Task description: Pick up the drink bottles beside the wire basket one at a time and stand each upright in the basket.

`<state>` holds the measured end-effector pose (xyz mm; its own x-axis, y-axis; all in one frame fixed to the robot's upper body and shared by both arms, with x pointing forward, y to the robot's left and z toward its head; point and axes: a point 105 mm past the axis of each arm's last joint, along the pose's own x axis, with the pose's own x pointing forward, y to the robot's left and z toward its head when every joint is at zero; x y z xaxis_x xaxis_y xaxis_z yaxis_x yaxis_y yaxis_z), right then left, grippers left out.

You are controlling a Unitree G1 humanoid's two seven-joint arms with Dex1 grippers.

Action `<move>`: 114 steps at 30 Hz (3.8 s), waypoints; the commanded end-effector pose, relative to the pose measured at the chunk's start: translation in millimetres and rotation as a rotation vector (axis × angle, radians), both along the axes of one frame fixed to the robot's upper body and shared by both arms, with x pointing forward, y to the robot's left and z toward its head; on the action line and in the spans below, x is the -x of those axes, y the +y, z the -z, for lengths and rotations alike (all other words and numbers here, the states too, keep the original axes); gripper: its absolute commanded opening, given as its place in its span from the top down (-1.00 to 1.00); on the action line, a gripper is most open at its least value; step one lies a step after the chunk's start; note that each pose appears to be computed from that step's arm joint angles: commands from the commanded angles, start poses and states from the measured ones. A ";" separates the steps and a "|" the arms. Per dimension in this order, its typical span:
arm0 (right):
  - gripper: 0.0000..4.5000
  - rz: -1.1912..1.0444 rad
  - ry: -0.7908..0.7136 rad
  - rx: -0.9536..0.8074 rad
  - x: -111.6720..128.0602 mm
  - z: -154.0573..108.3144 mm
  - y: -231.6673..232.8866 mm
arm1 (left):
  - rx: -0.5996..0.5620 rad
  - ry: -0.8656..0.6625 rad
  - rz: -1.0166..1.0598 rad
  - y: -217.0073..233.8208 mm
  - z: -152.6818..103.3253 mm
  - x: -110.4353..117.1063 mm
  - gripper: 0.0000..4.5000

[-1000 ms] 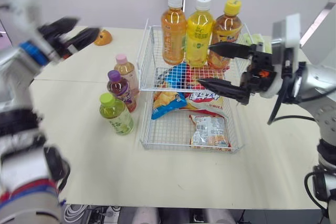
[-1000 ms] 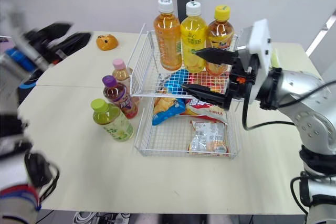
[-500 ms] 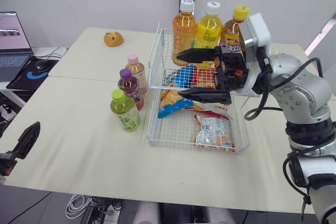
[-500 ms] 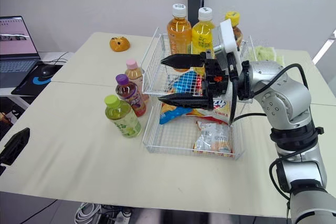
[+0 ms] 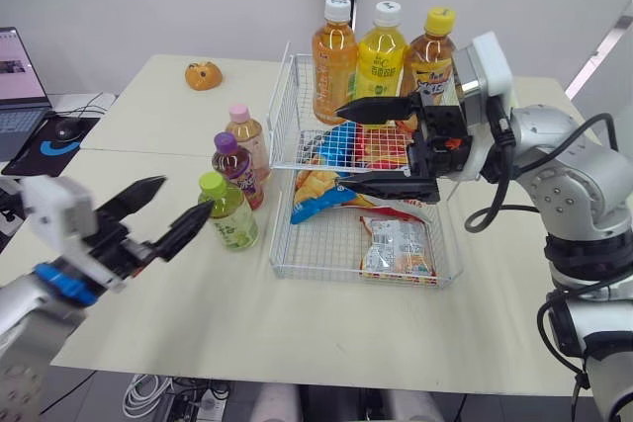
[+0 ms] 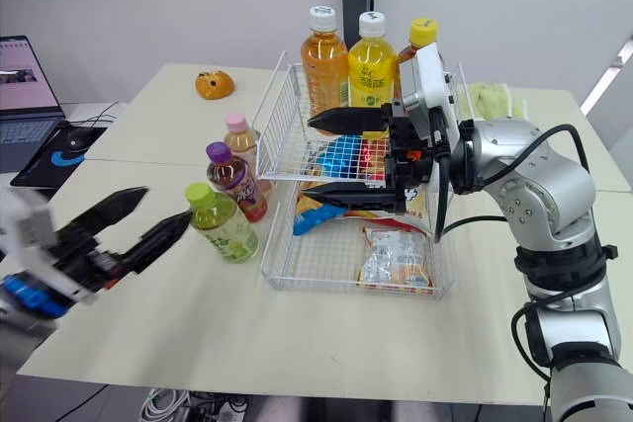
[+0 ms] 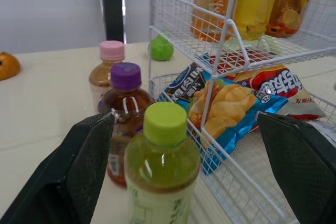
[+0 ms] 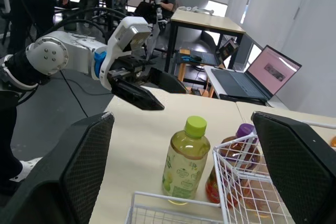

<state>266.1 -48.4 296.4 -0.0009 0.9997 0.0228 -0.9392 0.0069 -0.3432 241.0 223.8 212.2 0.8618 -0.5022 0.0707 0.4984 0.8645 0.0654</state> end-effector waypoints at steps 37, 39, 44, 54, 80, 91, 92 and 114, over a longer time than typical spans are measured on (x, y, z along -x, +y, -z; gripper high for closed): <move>-1.00 0.165 -0.076 -0.075 2.7 -21.4 -16.8 | -0.078 -0.091 0.211 13.2 -91.7 -30.7 0.39; -1.00 0.158 -0.077 -0.093 1.5 -23.8 -16.6 | -0.089 -0.076 0.258 12.3 -112.4 -27.1 0.39; -1.00 0.181 -0.096 -0.098 -2.8 -25.3 -19.1 | -0.081 -0.108 0.362 6.5 -166.2 -19.0 0.39; -1.00 0.353 -0.111 -0.077 -1.4 -23.0 -47.7 | -0.040 -0.240 0.665 -46.7 -235.0 -20.9 0.39; -1.00 0.824 -0.128 -0.049 38.8 -9.6 -100.8 | -0.105 -0.329 1.061 -253.0 -163.2 -93.5 0.39; -1.00 0.848 -0.114 -0.054 42.0 -12.1 -99.0 | -0.091 -0.319 1.084 -264.5 -154.8 -93.9 -0.29; -1.00 0.848 -0.111 -0.054 42.1 -12.0 -99.0 | -0.080 -0.326 1.091 -264.0 -158.1 -92.0 -0.42; -1.00 0.421 0.009 -0.017 32.3 -8.7 -54.4 | 0.058 -0.417 0.429 -75.5 -189.6 -98.4 -1.00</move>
